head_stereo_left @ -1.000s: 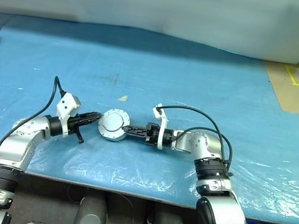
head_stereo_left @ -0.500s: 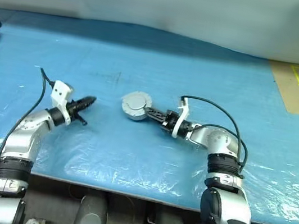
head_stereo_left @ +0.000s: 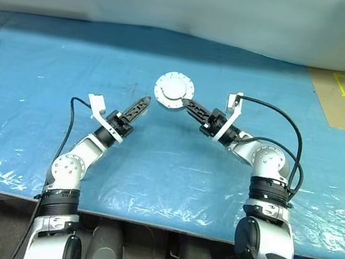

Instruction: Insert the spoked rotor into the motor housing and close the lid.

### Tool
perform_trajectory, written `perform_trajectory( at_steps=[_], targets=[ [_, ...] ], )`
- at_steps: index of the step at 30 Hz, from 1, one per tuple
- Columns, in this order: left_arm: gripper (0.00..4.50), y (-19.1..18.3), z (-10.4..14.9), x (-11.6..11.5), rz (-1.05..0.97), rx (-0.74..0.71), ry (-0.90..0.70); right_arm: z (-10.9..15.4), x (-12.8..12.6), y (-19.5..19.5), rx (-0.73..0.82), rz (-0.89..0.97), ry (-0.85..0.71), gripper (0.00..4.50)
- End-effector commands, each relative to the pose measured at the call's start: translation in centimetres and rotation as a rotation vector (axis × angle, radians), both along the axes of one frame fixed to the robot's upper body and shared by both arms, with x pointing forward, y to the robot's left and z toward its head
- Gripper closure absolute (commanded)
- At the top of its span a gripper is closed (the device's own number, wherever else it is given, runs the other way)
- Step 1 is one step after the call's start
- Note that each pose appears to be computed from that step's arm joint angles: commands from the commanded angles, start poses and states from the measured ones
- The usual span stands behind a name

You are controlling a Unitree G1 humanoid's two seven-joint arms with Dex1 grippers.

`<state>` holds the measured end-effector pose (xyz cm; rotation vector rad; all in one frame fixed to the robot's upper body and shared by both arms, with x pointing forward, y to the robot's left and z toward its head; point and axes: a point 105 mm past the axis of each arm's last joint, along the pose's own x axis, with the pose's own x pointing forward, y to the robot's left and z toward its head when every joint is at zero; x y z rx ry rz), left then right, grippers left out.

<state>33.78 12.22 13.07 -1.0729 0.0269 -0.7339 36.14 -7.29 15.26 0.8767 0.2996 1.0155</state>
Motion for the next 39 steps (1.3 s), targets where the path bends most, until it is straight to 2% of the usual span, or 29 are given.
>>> perform_trajectory(
  at_steps=[1, 7, 12, 21, 24, 26, 35, 39],
  targets=[
    [0.03, -0.4, 1.7, -0.5, -0.054, -0.027, -0.033, 3.2, -1.1, 0.6, 0.071, 0.058, -0.12, 3.2],
    [0.03, -1.2, 1.4, -0.5, -0.088, -0.036, -0.011, 3.6, -2.2, 1.5, 0.084, 0.114, -0.129, 3.2],
    [0.03, -2.8, 1.4, -0.5, -0.134, -0.052, -0.008, 3.0, -3.1, 2.4, 0.069, 0.15, -0.11, 3.2],
    [0.03, -4.2, 1.1, -1.7, -0.23, -0.018, -0.03, 2.9, -3.0, 2.4, 0.06, 0.131, -0.1, 3.2],
    [0.64, -3.6, 1.4, -1.5, -0.204, -0.038, -0.046, 2.9, -2.6, 2.2, 0.059, 0.108, -0.093, 3.2],
    [1.27, -3.2, 1.4, -1.3, -0.183, -0.048, -0.053, 2.9, -2.2, 2.1, 0.063, 0.092, -0.082, 3.2],
    [1.28, -2.5, 0.7, -1.2, -0.129, -0.044, -0.018, 2.7, 0.5, 1.4, 0.098, -0.028, 0.024, 3.2],
    [1.28, -2.6, 0.7, -0.8, -0.103, -0.052, -0.012, 2.2, 1.3, 1.0, 0.061, -0.064, 0.03, 3.2]
  ],
)
